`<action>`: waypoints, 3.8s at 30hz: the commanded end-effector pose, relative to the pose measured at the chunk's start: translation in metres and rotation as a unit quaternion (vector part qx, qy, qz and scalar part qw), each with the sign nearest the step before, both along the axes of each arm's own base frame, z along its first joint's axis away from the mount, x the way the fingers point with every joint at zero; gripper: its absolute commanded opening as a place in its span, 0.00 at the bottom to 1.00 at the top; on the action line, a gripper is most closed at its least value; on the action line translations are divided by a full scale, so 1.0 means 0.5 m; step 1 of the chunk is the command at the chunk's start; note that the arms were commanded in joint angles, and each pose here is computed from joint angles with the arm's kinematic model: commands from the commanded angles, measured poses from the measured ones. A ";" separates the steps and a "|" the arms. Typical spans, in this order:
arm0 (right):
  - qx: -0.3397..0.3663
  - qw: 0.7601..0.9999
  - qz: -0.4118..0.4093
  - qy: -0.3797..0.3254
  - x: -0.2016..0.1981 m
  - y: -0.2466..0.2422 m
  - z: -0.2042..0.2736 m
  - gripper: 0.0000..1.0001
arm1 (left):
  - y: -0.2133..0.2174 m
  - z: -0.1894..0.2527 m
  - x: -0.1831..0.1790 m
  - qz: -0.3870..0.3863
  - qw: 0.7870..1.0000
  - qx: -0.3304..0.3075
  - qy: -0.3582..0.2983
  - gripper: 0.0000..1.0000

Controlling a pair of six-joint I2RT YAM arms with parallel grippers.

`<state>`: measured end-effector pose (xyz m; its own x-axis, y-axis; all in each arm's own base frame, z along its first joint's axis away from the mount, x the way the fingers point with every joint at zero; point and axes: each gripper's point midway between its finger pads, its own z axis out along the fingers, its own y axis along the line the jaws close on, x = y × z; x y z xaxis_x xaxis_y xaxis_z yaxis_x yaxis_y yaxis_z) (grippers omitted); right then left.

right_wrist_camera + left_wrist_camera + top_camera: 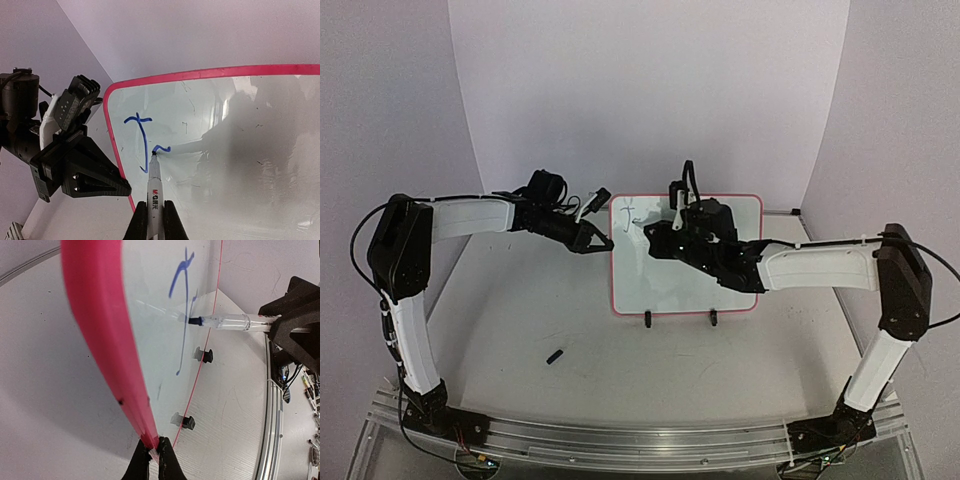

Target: Write a sentence on the whiteboard

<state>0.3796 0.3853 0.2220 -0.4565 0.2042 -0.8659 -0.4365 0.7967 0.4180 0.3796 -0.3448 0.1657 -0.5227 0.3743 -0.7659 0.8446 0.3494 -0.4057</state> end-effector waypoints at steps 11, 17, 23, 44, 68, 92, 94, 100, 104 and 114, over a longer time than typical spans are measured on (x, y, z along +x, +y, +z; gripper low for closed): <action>0.000 0.999 -0.036 -0.011 0.002 -0.043 0.020 0.00 | 0.000 0.000 -0.022 -0.015 0.999 0.030 -0.022 0.00; 0.006 0.999 -0.039 -0.028 0.006 -0.043 0.055 0.00 | -0.001 -0.001 -0.023 -0.016 0.999 0.031 -0.022 0.00; 0.007 0.999 -0.037 -0.033 0.011 -0.038 0.066 0.00 | -0.003 -0.003 -0.025 -0.018 0.999 0.032 -0.021 0.00; 0.030 0.998 -0.016 -0.052 -0.013 -0.044 0.107 0.00 | -0.004 -0.005 -0.026 -0.018 0.999 0.035 -0.022 0.00; -0.006 0.998 -0.060 -0.023 0.018 -0.052 0.040 0.00 | -0.004 -0.003 -0.027 -0.019 0.999 0.035 -0.024 0.00; 0.033 0.998 -0.022 -0.040 -0.034 -0.067 0.093 0.00 | -0.004 -0.001 -0.027 -0.019 0.999 0.036 -0.025 0.00; 0.032 0.998 -0.030 -0.043 -0.030 -0.072 0.098 0.00 | -0.004 -0.001 -0.027 -0.019 0.999 0.036 -0.025 0.00; 0.018 0.998 -0.052 -0.038 -0.013 -0.076 0.083 0.00 | -0.004 0.001 -0.028 -0.019 0.999 0.036 -0.025 0.00; 0.014 0.998 -0.056 -0.038 -0.004 -0.071 0.080 0.00 | -0.004 0.004 -0.028 -0.019 0.999 0.035 -0.028 0.00; 0.004 0.998 -0.061 -0.031 0.009 -0.062 0.067 0.00 | -0.004 0.004 -0.029 -0.019 0.999 0.035 -0.028 0.00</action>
<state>0.3757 0.3539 0.2426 -0.4030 0.2426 -0.8825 -0.3765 0.8349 0.4015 0.3759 -0.3472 0.1687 -0.5001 0.3914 -0.7724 0.8581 0.3437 -0.3815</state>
